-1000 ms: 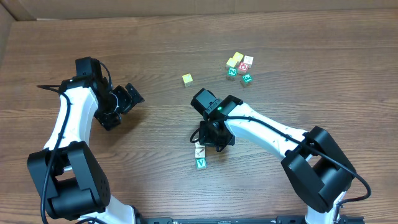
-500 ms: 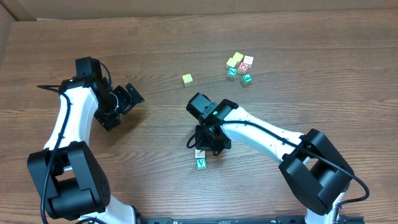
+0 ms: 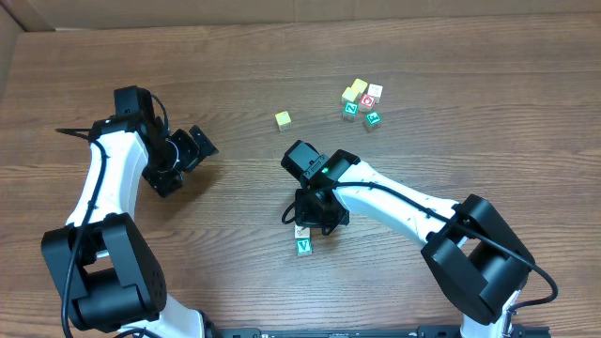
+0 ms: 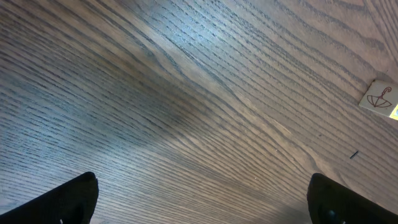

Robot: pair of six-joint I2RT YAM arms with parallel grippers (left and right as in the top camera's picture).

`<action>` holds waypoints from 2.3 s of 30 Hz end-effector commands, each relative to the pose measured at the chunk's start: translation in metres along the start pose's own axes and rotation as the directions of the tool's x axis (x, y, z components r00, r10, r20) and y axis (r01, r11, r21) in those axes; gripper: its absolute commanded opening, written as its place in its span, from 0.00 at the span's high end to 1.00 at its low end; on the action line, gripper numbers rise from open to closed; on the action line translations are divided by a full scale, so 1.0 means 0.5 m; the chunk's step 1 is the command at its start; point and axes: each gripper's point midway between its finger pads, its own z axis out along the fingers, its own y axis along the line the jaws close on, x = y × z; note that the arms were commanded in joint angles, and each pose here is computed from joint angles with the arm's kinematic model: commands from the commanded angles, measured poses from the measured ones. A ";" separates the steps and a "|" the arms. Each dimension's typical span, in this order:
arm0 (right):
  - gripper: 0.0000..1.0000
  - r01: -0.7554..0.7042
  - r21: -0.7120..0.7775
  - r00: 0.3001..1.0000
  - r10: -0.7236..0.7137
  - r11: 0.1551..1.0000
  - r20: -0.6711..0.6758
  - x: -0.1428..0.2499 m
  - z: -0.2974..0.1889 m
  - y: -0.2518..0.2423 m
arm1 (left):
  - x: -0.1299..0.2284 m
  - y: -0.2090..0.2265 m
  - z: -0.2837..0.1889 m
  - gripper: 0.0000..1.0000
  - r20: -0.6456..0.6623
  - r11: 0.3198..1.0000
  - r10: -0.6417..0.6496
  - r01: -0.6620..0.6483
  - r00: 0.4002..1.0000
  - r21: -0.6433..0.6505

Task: Flip 3 blocks

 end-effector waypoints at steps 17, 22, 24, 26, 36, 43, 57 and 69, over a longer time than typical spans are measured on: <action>0.96 0.005 -0.035 1.000 -0.005 0.999 -0.002 0.008 -0.016 0.014 | -0.009 -0.001 -0.004 0.00 0.012 1.000 0.001 -0.001 1.000 -0.004; 0.96 0.000 -0.020 1.000 0.000 1.000 0.009 0.002 -0.017 0.005 | -0.009 -0.001 -0.004 0.00 0.012 1.000 0.002 -0.002 1.000 -0.004; 0.96 -0.017 -0.008 1.000 0.017 1.000 0.001 0.001 -0.021 -0.007 | -0.009 -0.001 -0.004 0.00 0.012 1.000 0.002 -0.002 1.000 -0.004; 0.96 -0.030 0.010 0.999 0.030 1.000 -0.012 0.005 -0.027 -0.020 | -0.009 -0.001 -0.004 0.00 0.012 1.000 0.001 -0.001 1.000 -0.004; 0.96 -0.082 0.027 0.993 0.084 0.996 -0.078 0.039 -0.035 -0.030 | -0.009 -0.001 -0.004 0.00 0.012 1.000 0.002 -0.002 1.000 -0.004; 0.96 -0.201 0.072 0.973 0.207 0.977 -0.101 0.062 -0.035 -0.038 | -0.009 -0.001 -0.004 0.00 0.012 1.000 0.002 -0.002 1.000 -0.004; 0.96 -0.422 0.168 0.903 0.430 0.891 -0.008 0.107 0.000 -0.046 | -0.009 -0.001 -0.004 0.00 0.012 1.000 0.001 -0.001 1.000 -0.004; 0.96 -0.425 0.122 0.905 0.423 0.897 0.050 0.080 0.021 -0.044 | -0.009 -0.001 -0.004 0.00 0.012 1.000 0.001 -0.001 1.000 -0.004</action>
